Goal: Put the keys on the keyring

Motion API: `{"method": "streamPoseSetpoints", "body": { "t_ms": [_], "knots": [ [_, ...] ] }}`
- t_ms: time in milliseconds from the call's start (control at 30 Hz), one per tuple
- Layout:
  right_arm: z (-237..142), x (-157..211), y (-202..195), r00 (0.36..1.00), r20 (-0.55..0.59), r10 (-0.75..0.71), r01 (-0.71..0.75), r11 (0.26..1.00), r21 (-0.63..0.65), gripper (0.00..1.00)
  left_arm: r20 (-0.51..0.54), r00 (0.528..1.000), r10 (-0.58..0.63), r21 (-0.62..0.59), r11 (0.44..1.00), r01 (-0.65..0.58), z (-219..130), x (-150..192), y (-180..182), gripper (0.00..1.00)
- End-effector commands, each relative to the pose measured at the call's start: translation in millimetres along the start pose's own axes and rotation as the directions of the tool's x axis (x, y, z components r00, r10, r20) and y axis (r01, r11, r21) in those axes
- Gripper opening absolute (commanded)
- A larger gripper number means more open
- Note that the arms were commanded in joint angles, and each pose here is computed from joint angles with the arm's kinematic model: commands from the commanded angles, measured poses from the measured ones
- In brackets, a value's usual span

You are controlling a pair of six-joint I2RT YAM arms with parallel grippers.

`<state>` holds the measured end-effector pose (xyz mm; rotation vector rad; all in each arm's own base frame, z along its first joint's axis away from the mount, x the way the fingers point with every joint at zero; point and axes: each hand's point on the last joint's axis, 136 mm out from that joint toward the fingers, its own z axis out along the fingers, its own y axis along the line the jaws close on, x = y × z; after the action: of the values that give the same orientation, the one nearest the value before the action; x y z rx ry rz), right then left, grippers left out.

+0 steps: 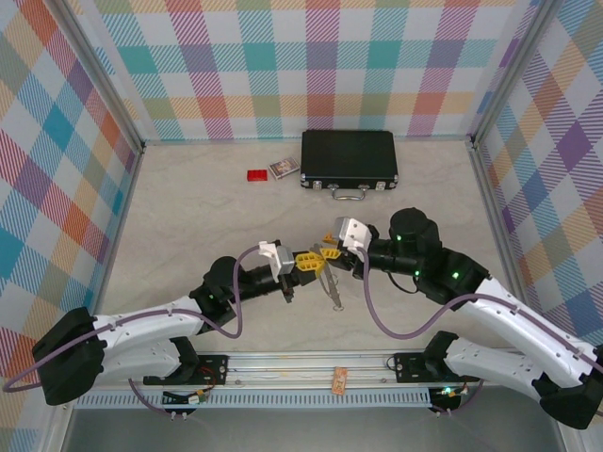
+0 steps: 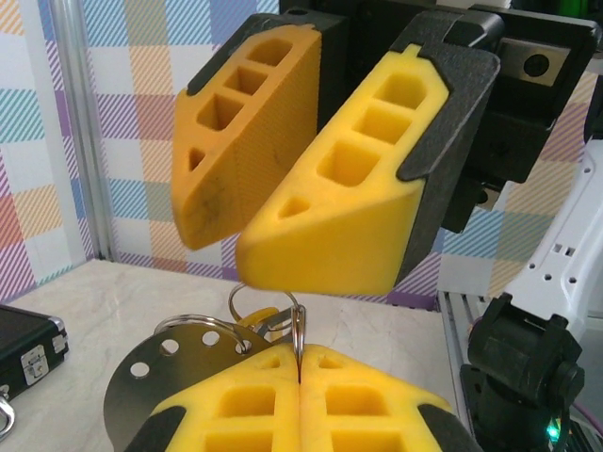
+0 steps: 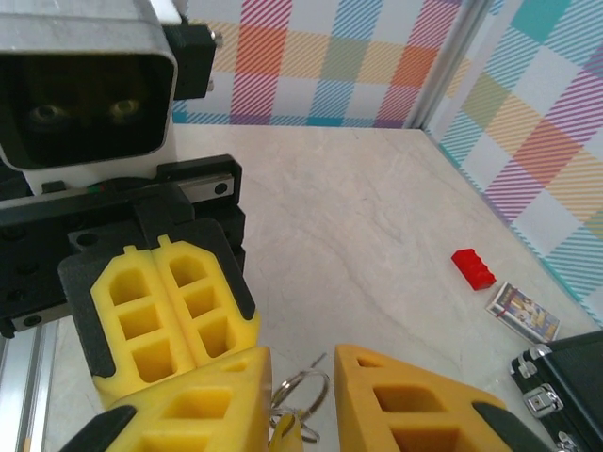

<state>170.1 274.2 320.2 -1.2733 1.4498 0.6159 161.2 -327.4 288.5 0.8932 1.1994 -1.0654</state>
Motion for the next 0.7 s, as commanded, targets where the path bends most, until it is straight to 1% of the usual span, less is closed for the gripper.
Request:
{"method": "streamPoseSetpoints", "body": {
  "t_ms": [0, 133, 167, 200, 267, 400, 533, 667],
  "knots": [
    [-21, -24, -12, 0.997, 0.064, 0.053, -0.058, 0.996, 0.074, 0.23, 0.131, 0.991, 0.013, -0.014, 1.000, -0.011, -1, -35, 4, 0.00],
    [-30, -21, -11, 0.988, 0.080, 0.133, -0.140, 0.986, 0.086, 0.23, 0.134, 0.991, 0.005, -0.018, 1.000, -0.003, -2, -34, 6, 0.00],
    [-32, -19, -10, 0.984, 0.085, 0.159, -0.166, 0.982, 0.084, 0.22, 0.136, 0.991, 0.004, -0.021, 1.000, -0.001, -2, -34, 7, 0.00],
    [-32, -17, -7, 0.980, 0.086, 0.178, -0.184, 0.980, 0.071, 0.19, 0.140, 0.990, 0.003, -0.023, 1.000, 0.000, -3, -35, 8, 0.00],
    [-33, -13, 0, 0.968, 0.096, 0.234, -0.238, 0.971, 0.035, 0.18, 0.147, 0.989, 0.003, -0.028, 1.000, 0.001, -4, -36, 9, 0.00],
    [-32, -11, 12, 0.935, 0.115, 0.335, -0.332, 0.942, -0.048, 0.20, 0.155, 0.988, 0.002, -0.037, 0.999, 0.004, -6, -39, 11, 0.00],
    [-30, -9, 19, 0.912, 0.124, 0.392, -0.378, 0.918, -0.122, 0.24, 0.160, 0.987, 0.005, -0.044, 0.999, 0.002, -8, -41, 12, 0.00],
    [-25, -7, 21, 0.898, 0.106, 0.427, -0.407, 0.897, -0.171, 0.24, 0.162, 0.987, 0.006, -0.040, 0.999, 0.000, -8, -43, 12, 0.00]
  ]
}}
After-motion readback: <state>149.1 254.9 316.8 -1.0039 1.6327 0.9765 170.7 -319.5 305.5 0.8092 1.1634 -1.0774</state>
